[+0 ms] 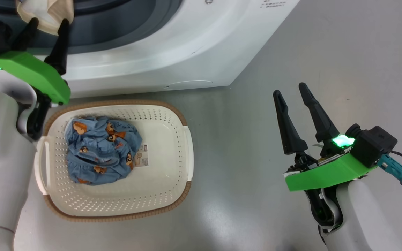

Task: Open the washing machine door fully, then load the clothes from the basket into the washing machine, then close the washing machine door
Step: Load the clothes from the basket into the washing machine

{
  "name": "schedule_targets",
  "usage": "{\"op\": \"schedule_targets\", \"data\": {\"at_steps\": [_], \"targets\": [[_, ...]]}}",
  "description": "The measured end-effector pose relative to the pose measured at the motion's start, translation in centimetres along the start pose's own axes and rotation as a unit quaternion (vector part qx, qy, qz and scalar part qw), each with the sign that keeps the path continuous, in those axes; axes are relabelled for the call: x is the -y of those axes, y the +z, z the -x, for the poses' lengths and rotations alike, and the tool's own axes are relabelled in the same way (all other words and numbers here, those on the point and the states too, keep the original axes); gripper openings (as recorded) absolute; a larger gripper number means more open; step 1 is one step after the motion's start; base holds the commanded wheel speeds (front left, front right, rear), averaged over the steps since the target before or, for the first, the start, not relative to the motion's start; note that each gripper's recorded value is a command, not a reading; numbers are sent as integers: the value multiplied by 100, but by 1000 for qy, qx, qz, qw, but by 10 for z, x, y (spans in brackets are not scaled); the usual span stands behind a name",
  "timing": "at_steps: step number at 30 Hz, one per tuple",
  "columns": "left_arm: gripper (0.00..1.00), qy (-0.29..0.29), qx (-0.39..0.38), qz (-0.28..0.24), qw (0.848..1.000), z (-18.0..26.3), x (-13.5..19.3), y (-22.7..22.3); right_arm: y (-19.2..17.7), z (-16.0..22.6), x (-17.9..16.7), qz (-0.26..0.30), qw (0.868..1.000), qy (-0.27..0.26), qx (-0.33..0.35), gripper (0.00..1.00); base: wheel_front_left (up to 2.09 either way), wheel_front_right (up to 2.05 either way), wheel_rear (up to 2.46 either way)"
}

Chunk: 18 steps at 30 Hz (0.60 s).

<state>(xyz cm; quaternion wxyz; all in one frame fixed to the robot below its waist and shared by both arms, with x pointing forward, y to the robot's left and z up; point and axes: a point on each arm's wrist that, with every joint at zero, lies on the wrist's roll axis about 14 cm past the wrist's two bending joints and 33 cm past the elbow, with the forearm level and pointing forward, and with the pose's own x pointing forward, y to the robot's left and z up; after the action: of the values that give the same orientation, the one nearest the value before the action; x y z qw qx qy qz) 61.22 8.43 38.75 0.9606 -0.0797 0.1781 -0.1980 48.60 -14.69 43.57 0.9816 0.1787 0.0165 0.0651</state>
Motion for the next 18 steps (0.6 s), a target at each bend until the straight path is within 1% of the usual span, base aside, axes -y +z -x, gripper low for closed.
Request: {"op": "schedule_targets", "data": {"at_steps": [8,18], "targets": [[100,18,-30,-7,999,-9,-10,-11,-1,2,3,0,1000,-4,-2,100,0,0,0],[100,25,-40,-22,999,-24,-14,-13,0,6,12,2,1000,-16,-3,100,0,0,0]]}}
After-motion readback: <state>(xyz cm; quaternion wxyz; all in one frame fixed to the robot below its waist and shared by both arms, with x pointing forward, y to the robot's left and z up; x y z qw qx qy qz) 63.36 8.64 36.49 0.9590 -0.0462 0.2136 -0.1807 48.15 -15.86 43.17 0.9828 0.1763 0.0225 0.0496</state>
